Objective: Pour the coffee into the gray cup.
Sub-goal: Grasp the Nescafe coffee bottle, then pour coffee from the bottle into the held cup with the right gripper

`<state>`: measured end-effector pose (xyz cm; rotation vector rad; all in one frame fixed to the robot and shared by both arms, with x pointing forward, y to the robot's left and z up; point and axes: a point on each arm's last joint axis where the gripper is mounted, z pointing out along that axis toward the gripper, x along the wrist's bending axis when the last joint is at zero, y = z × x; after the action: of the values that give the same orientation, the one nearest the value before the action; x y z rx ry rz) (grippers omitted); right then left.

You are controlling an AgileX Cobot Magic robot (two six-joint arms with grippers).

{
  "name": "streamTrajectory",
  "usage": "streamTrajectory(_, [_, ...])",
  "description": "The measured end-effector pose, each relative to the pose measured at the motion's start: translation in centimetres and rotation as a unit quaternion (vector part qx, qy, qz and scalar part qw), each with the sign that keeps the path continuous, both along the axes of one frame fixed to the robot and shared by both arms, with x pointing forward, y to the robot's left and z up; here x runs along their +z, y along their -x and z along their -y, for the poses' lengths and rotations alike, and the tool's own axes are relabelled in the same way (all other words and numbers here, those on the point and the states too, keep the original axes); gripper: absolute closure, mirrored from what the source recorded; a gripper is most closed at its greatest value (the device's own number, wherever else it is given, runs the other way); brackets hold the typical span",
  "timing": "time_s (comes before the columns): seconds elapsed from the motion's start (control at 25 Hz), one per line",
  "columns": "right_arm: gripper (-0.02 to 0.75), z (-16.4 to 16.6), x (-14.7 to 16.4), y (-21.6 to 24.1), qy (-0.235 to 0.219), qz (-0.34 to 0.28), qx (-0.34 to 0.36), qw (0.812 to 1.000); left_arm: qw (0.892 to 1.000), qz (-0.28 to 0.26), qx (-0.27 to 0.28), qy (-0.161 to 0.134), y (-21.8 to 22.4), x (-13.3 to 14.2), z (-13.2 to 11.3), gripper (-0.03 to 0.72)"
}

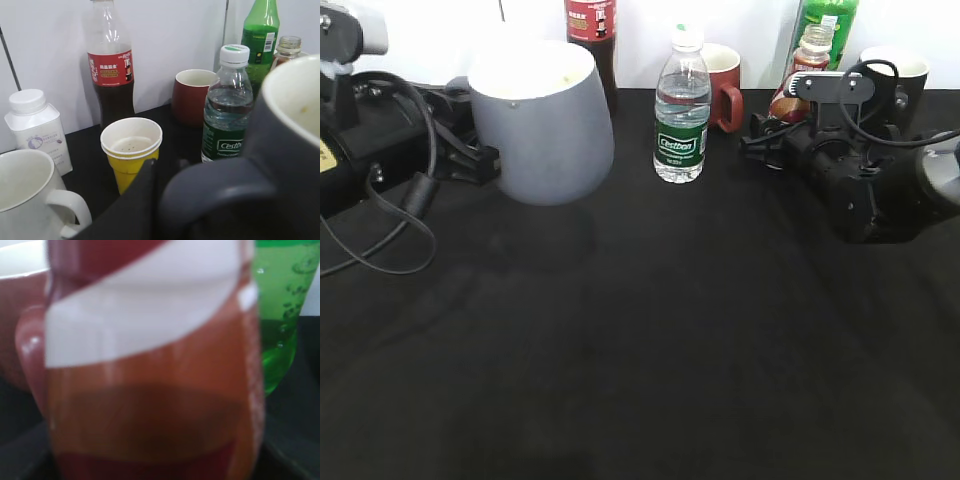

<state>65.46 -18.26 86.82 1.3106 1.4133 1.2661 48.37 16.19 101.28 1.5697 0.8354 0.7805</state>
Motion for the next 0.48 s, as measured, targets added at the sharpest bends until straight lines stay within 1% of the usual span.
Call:
streamTrajectory(0.12, [0.204, 0.0, 0.0, 0.0, 0.002, 0.006, 0.000, 1.000, 1.000, 0.000, 0.000, 0.000, 0.0, 0.0, 0.0, 0.619])
streamTrajectory(0.16, [0.204, 0.1, 0.1, 0.2, 0.007, 0.006, 0.000, 1.000, 1.000, 0.000, 0.000, 0.000, 0.0, 0.0, 0.0, 0.620])
streamTrajectory(0.2, [0.206, 0.2, 0.8, 0.7, 0.021, 0.010, 0.003, 1.000, 1.000, 0.000, 0.000, 0.000, 0.0, 0.0, 0.0, 0.619])
streamTrajectory(0.24, [0.206, 0.4, 2.1, 1.2, 0.027, 0.019, 0.004, 0.999, 1.000, 0.000, 0.000, 0.000, 0.0, 0.0, 0.0, 0.619])
streamTrajectory(0.32, [0.206, 0.8, 5.9, 2.8, 0.026, 0.052, 0.011, 0.998, 1.000, 0.000, 0.000, 0.000, 0.0, 0.0, 0.0, 0.619])
streamTrajectory(0.4, [0.206, 0.9, 9.4, 5.1, 0.036, 0.085, 0.040, 0.995, 1.000, 0.001, 0.000, 0.001, 0.0, 0.0, 0.0, 0.619])
streamTrajectory(0.44, [0.206, 0.9, 10.8, 6.1, 0.046, 0.095, 0.059, 0.993, 1.000, 0.002, 0.000, 0.001, 0.0, 0.0, 0.0, 0.619])
streamTrajectory(0.48, [0.206, 0.8, 12.0, 7.0, 0.055, 0.091, 0.076, 0.991, 1.000, 0.003, -0.002, 0.000, 0.0, 0.0, 0.0, 0.619])
